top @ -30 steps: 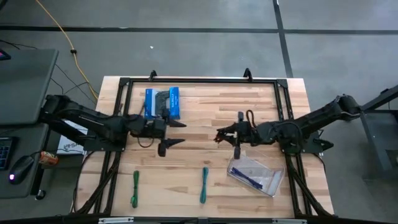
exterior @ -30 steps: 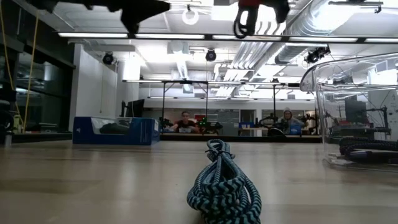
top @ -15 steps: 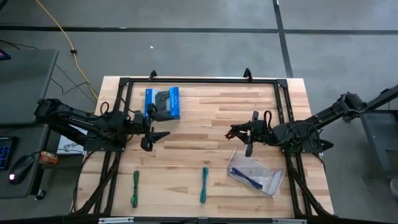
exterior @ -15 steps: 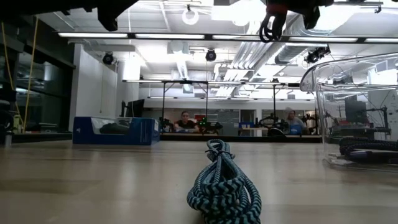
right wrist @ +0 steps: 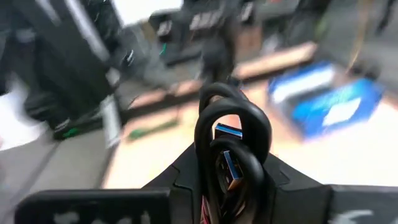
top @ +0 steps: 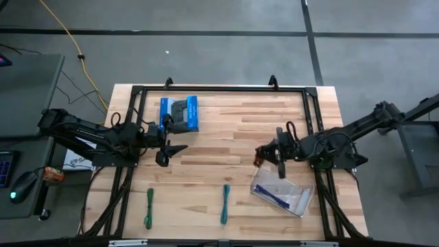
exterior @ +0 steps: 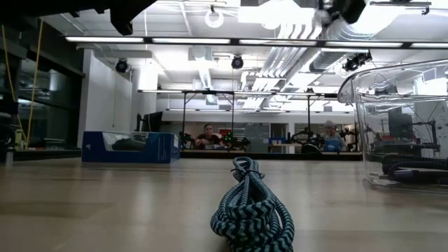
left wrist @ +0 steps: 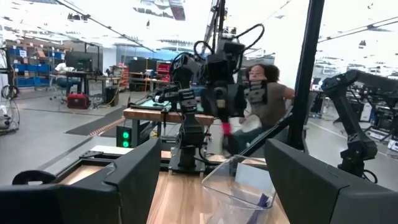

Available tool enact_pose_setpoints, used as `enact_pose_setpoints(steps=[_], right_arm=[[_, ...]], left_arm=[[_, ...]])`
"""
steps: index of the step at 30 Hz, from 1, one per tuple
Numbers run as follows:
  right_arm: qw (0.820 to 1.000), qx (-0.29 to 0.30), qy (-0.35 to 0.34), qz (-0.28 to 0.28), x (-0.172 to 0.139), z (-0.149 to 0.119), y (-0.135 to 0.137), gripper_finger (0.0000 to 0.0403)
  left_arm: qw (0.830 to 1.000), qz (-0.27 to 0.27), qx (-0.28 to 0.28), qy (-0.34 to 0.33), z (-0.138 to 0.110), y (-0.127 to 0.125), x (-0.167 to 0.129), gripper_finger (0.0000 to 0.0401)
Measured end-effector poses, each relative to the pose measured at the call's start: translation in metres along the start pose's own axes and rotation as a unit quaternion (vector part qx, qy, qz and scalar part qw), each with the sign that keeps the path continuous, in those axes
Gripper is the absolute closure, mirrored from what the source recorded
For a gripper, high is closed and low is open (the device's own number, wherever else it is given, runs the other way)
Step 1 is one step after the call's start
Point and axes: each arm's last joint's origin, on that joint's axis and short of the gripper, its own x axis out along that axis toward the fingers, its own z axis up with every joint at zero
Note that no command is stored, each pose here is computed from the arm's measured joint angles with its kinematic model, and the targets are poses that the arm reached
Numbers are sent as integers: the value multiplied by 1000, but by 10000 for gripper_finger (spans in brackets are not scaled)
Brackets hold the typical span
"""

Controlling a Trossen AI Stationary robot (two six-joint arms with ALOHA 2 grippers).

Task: Pick and place USB-C Cables
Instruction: Put the black usb cable into the transparent bin

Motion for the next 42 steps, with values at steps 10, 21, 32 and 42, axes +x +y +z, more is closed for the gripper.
enact_pose_setpoints(steps=[10,21,32,42], right_arm=[[946,130,294,-47,-14,-4,44,338],[846,147,469,-207,10,-63,67,338],[797,171,495,-299,46,-98,60,339],[757,286,461,-365,44,-105,68,339]], left_arm=[[1000,1,0,0,0,0,0,133],[1000,1,0,0,0,0,0,133],[1000,1,0,0,0,0,0,133],[1000,1,0,0,0,0,0,133]])
